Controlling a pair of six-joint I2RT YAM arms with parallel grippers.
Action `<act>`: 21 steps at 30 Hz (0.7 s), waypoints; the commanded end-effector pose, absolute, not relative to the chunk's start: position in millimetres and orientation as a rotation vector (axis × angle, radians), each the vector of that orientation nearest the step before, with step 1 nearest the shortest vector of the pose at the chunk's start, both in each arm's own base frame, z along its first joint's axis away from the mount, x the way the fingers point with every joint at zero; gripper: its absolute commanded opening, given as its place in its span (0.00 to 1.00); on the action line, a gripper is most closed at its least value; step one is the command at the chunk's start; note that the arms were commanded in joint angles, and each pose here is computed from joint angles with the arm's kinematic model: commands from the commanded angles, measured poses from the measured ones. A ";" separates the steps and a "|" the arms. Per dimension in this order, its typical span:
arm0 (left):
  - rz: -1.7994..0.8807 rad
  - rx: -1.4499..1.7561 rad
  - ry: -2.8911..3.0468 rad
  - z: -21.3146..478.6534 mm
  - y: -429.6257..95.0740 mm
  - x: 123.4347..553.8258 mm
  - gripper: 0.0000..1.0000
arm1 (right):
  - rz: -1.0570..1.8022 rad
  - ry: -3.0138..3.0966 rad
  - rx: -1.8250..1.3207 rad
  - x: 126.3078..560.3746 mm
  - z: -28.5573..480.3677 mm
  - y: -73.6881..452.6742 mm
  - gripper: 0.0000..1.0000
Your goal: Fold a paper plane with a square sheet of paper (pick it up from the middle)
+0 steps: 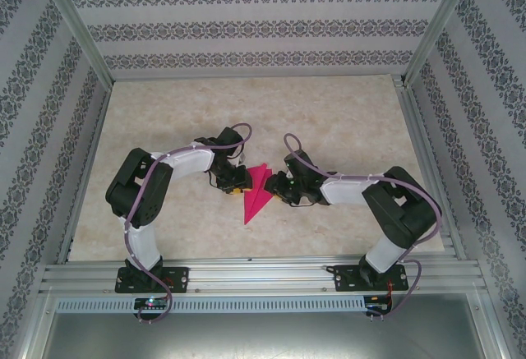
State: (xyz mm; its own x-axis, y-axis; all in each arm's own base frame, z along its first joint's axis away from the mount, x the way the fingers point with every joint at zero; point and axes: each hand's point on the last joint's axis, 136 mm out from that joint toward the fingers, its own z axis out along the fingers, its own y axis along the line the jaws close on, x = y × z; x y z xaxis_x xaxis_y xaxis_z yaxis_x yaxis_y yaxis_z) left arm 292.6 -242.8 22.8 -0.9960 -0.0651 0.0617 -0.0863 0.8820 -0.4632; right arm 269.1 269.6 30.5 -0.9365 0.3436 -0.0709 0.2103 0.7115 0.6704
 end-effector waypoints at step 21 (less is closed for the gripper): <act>0.747 0.104 -2.940 11.2 -246.0 282.4 0.32 | 1.046 2.763 0.354 267.6 21.5 296.0 0.31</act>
State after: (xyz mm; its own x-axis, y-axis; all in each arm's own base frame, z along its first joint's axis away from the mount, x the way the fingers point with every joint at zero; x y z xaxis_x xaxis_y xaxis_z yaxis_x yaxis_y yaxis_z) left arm 293.1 -242.5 22.6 -0.9957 -0.0662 0.0651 -0.0889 0.8825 -0.4619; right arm 269.2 283.7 21.5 -0.9517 0.2944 -0.0872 0.1737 0.7505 0.6376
